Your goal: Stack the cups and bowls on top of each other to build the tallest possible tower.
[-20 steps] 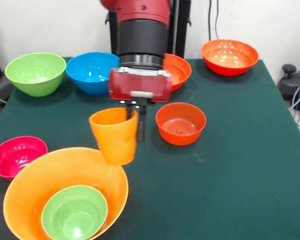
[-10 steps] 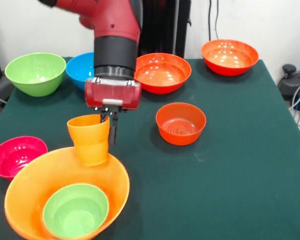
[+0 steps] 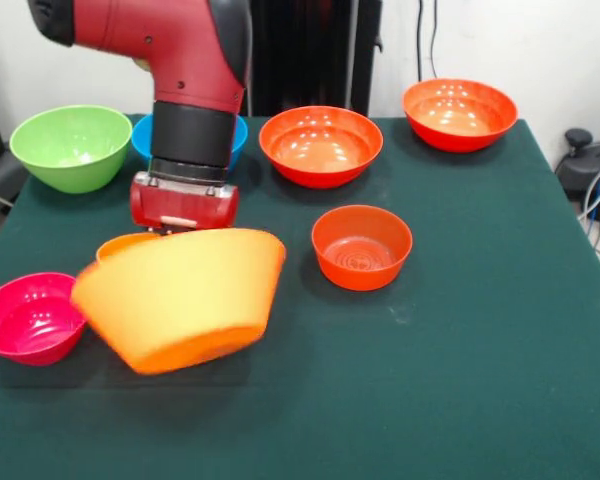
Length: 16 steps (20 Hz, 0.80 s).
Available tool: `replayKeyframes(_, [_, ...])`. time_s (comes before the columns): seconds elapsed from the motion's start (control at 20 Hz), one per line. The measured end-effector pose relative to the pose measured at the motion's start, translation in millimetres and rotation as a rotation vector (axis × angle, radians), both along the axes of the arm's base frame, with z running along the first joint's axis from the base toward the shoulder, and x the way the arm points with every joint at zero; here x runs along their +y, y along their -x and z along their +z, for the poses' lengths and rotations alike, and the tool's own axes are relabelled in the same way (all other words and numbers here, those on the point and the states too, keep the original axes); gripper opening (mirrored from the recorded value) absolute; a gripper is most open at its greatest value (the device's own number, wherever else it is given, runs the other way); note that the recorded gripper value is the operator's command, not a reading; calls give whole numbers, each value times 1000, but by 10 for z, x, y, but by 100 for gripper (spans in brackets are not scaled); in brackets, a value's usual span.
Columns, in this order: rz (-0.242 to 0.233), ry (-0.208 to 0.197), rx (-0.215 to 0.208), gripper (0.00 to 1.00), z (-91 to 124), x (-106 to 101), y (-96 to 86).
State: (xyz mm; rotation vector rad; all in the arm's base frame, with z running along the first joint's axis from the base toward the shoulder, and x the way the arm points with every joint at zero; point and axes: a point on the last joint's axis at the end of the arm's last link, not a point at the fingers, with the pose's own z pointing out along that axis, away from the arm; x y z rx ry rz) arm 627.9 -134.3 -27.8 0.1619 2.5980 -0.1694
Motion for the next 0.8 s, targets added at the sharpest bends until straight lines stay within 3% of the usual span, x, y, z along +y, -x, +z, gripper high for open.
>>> replayKeyframes(0.4, [-94,-6,161,0,-19,-104,-21])
replayKeyframes(0.55, [-89,-11,194,0,-10,-61,-103])
replayKeyframes(0.8, [-52,-19,207,0,18,69,-262])
